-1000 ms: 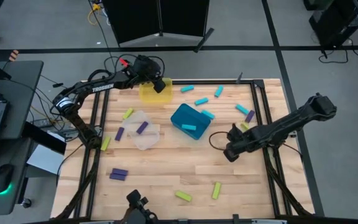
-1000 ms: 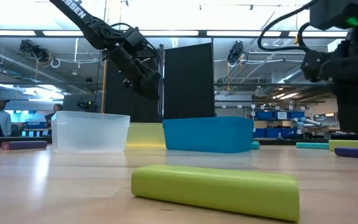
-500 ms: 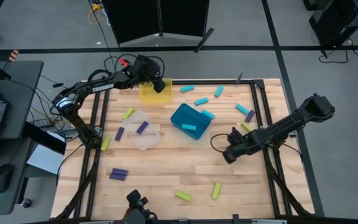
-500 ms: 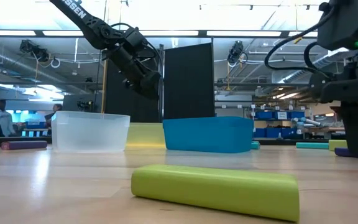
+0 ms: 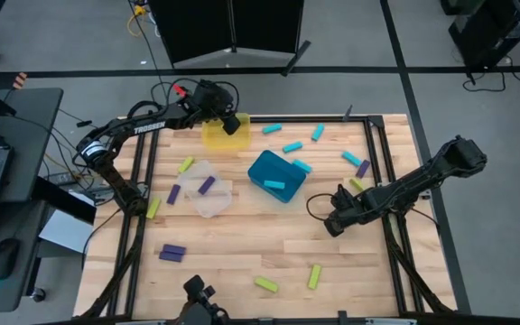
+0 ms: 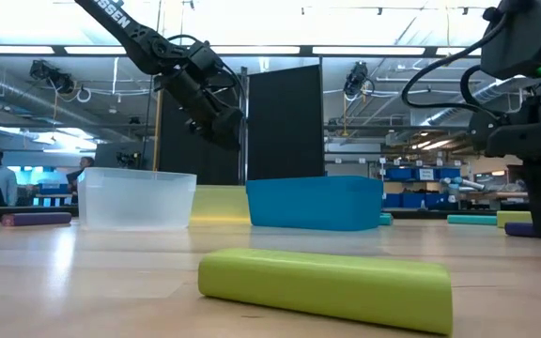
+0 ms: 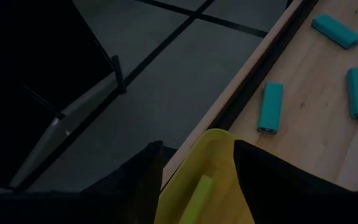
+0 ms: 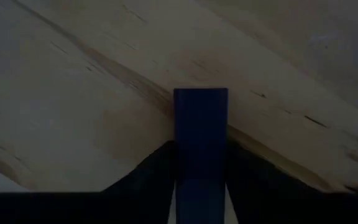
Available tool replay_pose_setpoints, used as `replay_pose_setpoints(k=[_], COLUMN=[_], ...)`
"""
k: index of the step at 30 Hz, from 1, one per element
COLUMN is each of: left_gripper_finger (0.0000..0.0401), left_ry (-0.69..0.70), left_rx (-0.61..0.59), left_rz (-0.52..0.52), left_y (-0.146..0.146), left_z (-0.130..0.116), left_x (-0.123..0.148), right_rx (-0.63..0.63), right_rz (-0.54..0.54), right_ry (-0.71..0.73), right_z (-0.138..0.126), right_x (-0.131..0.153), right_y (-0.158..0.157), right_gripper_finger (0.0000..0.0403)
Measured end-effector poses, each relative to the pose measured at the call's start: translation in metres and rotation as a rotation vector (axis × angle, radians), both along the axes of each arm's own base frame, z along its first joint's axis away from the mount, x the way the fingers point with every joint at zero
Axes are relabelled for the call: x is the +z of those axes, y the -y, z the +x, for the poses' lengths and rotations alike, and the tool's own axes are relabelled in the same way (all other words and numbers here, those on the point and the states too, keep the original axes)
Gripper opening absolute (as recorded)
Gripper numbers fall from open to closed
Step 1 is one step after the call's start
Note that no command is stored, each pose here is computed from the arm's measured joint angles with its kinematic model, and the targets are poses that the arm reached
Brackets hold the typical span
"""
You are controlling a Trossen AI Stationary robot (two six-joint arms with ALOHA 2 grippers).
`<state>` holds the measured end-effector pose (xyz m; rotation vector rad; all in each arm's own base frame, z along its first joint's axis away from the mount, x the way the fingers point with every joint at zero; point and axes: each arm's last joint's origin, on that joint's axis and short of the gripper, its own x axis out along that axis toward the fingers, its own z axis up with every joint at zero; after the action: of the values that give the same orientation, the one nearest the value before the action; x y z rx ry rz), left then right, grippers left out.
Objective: Sort blocks
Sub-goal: Put the violet block into the transparent bin
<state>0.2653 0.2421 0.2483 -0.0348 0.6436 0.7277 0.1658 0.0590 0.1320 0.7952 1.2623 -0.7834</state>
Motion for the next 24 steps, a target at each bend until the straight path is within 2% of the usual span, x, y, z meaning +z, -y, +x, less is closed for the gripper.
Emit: replay_pose_setpoints(k=[3,11,24], left_gripper_finger=[0.0204,0.0204,0.0204], left_ry=[0.0,0.073,0.166], left_rx=[0.0,0.016,0.016], left_rz=[0.0,0.033,0.114], left_y=[0.0,-0.003,-0.006], left_z=[0.0,0.003,0.007], left_x=[0.0,0.006,0.017], right_rx=[0.003,0.017,0.028], right_rz=[0.002,0.006,-0.041], right_ry=[-0.002,0.002,0.091], right_z=[0.0,0.001,-0.004], right_x=[0.0,0.001,0.014], right_y=[0.001,0.002,0.006], right_gripper_finger=[0.0119,0.0128,0.0123])
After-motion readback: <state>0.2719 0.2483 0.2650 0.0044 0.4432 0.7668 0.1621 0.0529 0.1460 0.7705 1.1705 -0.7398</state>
